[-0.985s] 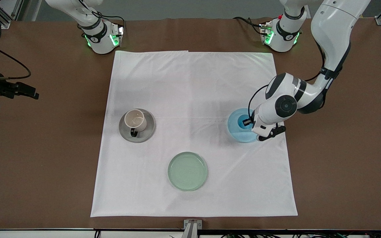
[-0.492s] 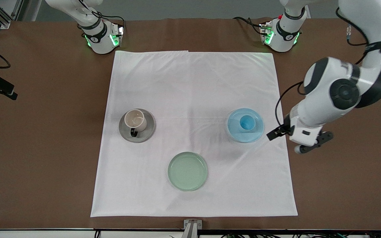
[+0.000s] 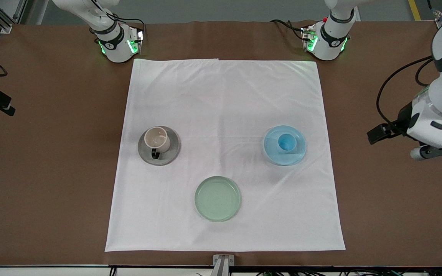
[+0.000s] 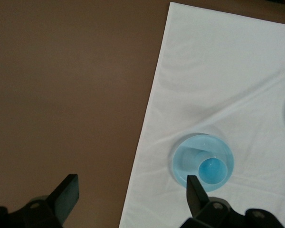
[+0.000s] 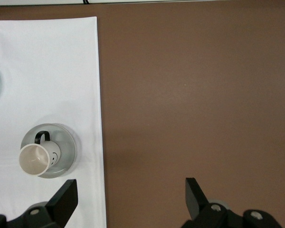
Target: Place blue cup in blue plate and white mug in gray plate
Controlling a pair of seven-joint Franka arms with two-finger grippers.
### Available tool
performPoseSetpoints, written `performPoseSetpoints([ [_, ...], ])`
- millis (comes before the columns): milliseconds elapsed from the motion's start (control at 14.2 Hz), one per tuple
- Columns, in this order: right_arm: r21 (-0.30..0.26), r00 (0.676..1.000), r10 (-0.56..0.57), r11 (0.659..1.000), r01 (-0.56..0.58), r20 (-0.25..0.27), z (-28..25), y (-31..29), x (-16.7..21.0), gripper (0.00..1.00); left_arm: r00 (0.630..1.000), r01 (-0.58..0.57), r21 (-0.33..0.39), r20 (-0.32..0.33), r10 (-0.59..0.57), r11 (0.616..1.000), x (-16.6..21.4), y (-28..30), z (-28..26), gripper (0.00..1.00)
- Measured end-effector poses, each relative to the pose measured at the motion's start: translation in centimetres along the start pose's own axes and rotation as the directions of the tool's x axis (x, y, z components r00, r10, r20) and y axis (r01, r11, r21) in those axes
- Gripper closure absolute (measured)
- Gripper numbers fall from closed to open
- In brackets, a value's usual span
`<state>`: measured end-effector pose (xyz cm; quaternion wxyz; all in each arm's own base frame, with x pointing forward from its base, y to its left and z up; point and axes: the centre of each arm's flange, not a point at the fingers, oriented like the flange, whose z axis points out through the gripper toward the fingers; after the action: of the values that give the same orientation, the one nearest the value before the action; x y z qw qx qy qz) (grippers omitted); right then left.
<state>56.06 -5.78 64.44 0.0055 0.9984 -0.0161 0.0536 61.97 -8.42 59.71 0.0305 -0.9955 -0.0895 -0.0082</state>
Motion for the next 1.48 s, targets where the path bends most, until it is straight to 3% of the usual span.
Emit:
performPoseSetpoints([
  [211, -0.003, 0.999, 0.001, 1.0, -0.001, -0.035, -1.7, 0.1, 0.2, 0.0, 0.996, -0.089, 0.02, -0.029, 0.09, 0.996, -1.9, -3.0, -4.2, 0.0],
  [633, -0.002, 1.0, 0.007, 1.0, -0.007, -0.022, -1.9, 0.4, 0.0, 0.0, 0.988, -0.132, 0.005, 0.087, 0.131, 0.991, -8.3, -3.4, -6.1, 0.0],
  [1477, 0.001, 0.998, 0.058, 0.998, -0.058, -0.006, -1.7, -0.4, -0.1, 0.0, 0.983, -0.166, -0.007, 0.073, 0.166, 0.986, -8.8, -3.3, -4.6, 0.0],
])
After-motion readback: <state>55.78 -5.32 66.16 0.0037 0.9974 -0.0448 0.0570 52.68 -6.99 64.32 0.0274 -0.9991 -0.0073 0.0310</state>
